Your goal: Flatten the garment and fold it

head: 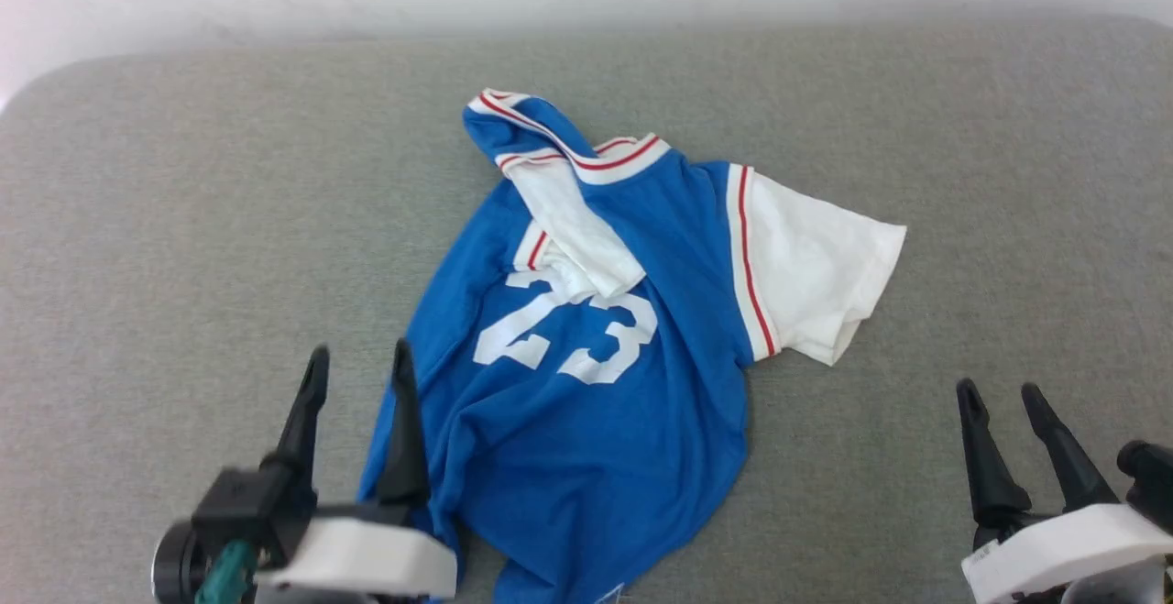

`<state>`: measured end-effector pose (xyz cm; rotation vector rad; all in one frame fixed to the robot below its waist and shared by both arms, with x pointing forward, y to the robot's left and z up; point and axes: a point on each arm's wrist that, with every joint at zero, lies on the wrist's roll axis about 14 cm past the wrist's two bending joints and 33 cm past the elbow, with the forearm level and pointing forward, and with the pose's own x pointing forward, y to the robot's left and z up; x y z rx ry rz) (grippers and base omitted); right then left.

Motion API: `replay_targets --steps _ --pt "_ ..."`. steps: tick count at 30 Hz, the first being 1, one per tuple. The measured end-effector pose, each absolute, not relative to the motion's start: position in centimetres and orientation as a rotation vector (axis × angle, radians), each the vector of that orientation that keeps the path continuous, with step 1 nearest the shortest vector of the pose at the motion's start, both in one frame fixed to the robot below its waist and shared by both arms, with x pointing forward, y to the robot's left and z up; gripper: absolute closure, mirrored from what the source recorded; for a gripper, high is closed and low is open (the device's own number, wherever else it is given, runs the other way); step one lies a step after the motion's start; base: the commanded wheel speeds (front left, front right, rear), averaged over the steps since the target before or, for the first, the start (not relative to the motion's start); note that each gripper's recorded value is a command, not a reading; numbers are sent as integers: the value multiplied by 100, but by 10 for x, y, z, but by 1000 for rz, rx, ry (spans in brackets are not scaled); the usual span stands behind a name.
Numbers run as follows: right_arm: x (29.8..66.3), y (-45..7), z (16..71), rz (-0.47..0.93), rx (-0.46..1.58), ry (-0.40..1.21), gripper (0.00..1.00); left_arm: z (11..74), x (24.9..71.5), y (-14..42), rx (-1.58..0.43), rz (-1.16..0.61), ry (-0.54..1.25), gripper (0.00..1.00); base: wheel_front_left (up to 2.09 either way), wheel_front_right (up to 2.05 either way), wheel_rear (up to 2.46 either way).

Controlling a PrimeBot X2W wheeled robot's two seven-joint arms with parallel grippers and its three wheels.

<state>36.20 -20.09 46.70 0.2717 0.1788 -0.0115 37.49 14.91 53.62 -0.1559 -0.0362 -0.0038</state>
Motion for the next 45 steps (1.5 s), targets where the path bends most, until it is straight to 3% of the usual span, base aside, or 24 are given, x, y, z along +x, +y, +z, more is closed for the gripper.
replay_targets --steps 6,13,20,26,33,34,36,41,45 --pt "369 -191 478 30 253 165 0 536 350 165 -151 60 -57 0 0 0 0" --pt "424 -150 515 175 110 169 0 533 353 164 -153 47 -72 0 0 0 0" --pt "449 -128 459 304 -113 543 0 517 364 154 -177 28 -40 0 0 0 0" --pt "449 -113 413 398 -242 742 0 500 365 155 -187 50 2 0 0 0 0" --pt "444 -111 373 457 -349 865 0 493 366 167 -190 95 15 0 0 0 0" --pt "445 -110 372 458 -346 875 45 492 365 169 -189 100 16 0 0 0 0" --pt "447 -110 372 457 -339 875 100 491 365 174 -180 113 15 0 0 0 0" --pt "443 -113 379 440 -270 828 100 497 366 174 -177 106 -7 0 0 0 0" --pt "440 -152 388 344 -247 797 100 502 367 168 -183 77 -27 0 0 0 0"
